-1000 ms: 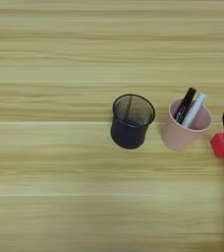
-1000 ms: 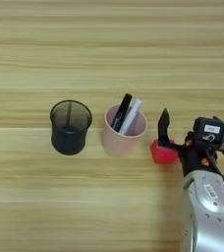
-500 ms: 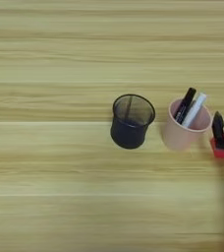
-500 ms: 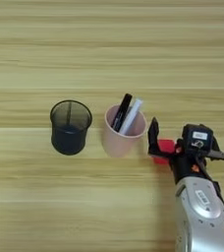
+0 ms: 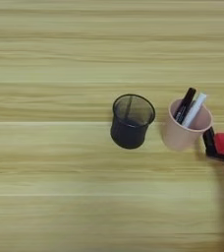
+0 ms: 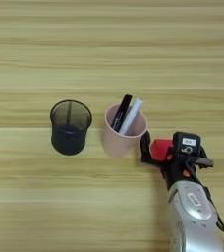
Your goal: Move the objects on the table
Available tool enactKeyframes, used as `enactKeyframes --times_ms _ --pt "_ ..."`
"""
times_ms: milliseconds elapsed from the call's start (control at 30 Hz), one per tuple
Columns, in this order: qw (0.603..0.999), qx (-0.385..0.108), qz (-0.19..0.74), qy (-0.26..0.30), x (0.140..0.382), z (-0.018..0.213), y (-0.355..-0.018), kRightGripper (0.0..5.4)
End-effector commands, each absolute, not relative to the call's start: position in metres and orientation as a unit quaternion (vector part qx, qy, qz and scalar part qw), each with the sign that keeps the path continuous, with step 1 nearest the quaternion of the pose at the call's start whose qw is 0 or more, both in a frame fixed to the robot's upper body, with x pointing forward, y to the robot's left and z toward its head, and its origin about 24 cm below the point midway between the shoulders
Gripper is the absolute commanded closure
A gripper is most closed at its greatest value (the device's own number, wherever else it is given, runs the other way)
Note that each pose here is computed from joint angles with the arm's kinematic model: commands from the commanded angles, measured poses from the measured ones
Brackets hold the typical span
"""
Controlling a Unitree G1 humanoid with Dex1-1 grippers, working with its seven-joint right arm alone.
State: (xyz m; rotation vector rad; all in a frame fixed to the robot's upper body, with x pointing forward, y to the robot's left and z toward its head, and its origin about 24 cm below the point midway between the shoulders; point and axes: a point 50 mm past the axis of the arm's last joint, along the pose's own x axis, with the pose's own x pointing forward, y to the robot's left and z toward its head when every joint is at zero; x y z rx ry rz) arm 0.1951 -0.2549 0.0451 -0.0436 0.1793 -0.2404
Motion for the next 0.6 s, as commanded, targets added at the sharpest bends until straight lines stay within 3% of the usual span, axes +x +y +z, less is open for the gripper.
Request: enactKeyframes --times_ms 33,600 --pt "0.991 -0.043 -0.116 0.056 0.202 0.061 -0.256 0.06" --pt "0.989 -0.034 -0.116 0.084 0.202 0.051 -0.255 0.06"
